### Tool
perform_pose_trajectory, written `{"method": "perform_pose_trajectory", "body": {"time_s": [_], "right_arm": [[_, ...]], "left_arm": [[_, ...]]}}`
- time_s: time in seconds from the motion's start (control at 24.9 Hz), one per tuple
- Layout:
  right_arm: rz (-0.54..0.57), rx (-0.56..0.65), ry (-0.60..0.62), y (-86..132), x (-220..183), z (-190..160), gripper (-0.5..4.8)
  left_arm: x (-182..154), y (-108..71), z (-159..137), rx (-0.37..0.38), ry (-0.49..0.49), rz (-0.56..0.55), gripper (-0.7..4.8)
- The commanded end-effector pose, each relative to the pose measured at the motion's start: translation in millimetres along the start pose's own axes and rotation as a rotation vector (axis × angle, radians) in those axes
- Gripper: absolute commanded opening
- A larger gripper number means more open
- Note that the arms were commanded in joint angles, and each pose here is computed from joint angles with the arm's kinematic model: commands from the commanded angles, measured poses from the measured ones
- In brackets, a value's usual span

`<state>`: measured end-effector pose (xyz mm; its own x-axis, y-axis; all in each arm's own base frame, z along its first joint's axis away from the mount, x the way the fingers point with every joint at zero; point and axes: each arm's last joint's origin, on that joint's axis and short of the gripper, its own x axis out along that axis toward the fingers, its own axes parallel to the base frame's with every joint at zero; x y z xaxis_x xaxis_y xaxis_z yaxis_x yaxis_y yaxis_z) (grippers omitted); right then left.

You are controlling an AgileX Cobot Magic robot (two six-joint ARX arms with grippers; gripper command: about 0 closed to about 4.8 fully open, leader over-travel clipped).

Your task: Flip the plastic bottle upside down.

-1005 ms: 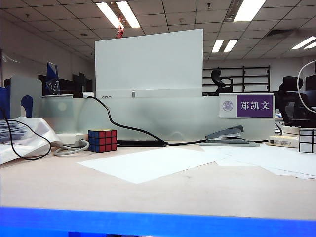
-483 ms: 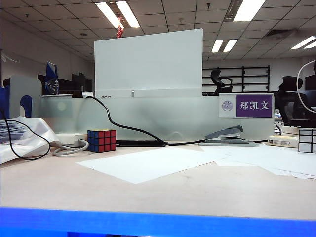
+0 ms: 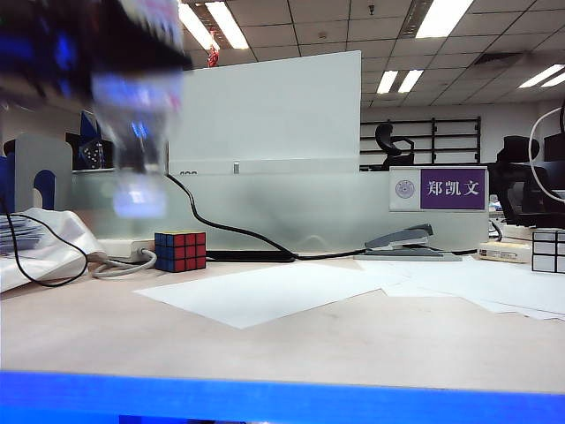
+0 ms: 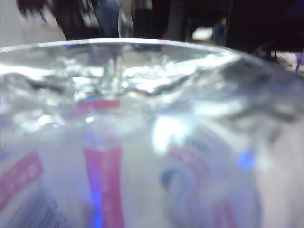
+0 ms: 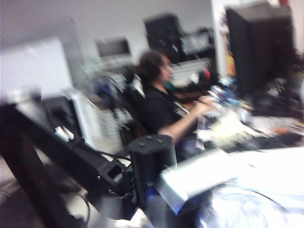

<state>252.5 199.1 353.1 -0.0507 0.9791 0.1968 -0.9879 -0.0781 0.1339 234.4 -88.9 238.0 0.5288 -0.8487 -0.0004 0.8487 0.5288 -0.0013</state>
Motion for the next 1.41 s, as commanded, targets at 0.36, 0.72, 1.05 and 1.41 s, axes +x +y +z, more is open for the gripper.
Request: {"method": "perform_pose_trajectory", "body": {"time_s": [0.36, 0.72, 1.05, 1.41], "right_arm": [[-0.106, -0.053, 0.024, -15.5, -24.4, 4.0, -0.06], [-0.104, -0.019, 0.035, -15.5, -23.3, 1.8, -0.06], [-0.098, -0.001, 0.049, -15.7, -23.2, 0.0, -0.06], [-0.097, 0.004, 0.049, -15.6, -22.9, -0.1, -0.06]], "left_arm": [[33.6, 26.6, -68.9, 0.074, 0.008, -0.106, -0.06], [43.0, 34.1, -107.5, 0.114, -0.017, -0.102, -0.06], [43.1, 34.3, -105.8, 0.092, -0.051, -0.098, 1.33], [42.9, 33.9, -103.2, 0.061, -0.068, -0.108, 4.48]]}}
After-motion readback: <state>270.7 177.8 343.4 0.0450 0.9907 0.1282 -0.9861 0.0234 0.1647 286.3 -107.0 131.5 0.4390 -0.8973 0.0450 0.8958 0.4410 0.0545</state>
